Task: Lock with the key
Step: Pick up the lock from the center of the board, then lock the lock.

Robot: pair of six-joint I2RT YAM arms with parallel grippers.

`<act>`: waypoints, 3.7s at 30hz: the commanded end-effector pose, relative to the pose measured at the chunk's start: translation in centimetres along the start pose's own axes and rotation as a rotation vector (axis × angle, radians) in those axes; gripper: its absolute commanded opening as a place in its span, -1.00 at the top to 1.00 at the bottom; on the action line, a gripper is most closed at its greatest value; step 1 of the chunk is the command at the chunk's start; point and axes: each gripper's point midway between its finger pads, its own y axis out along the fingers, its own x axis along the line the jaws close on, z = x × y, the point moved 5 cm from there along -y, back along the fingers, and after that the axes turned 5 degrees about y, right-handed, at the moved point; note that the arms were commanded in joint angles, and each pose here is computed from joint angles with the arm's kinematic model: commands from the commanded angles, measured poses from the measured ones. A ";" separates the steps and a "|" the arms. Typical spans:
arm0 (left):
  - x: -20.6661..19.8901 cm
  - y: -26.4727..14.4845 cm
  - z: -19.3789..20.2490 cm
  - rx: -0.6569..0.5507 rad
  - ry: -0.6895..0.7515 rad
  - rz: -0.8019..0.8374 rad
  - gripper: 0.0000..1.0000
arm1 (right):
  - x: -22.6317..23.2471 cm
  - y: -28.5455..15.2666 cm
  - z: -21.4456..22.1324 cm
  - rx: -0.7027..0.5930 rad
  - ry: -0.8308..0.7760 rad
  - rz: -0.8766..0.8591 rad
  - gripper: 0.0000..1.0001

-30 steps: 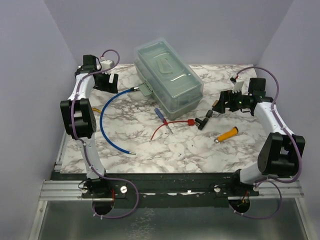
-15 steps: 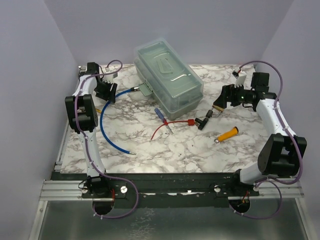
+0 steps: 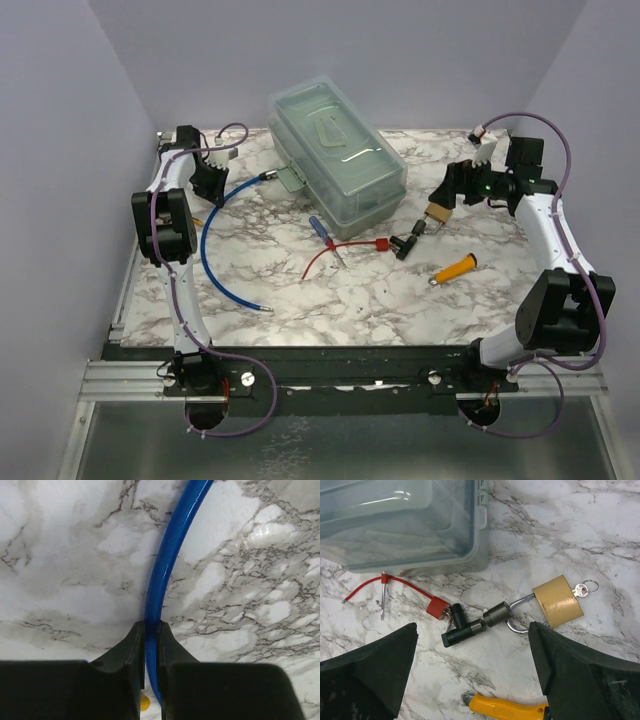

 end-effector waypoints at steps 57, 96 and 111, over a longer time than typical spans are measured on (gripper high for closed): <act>-34.0 -29.2 -11.7 -0.686 1.301 -0.151 1.00 | 25.2 0.4 -8.3 0.126 -0.248 -0.714 -0.91; -29.9 -26.6 -10.4 -0.737 0.768 0.224 -0.98 | 26.4 -1.3 -5.0 -0.079 -0.449 -0.729 0.99; -31.4 -24.1 -7.9 -0.629 0.878 0.207 1.00 | 25.4 -1.8 -3.6 0.024 -0.460 -0.666 -0.42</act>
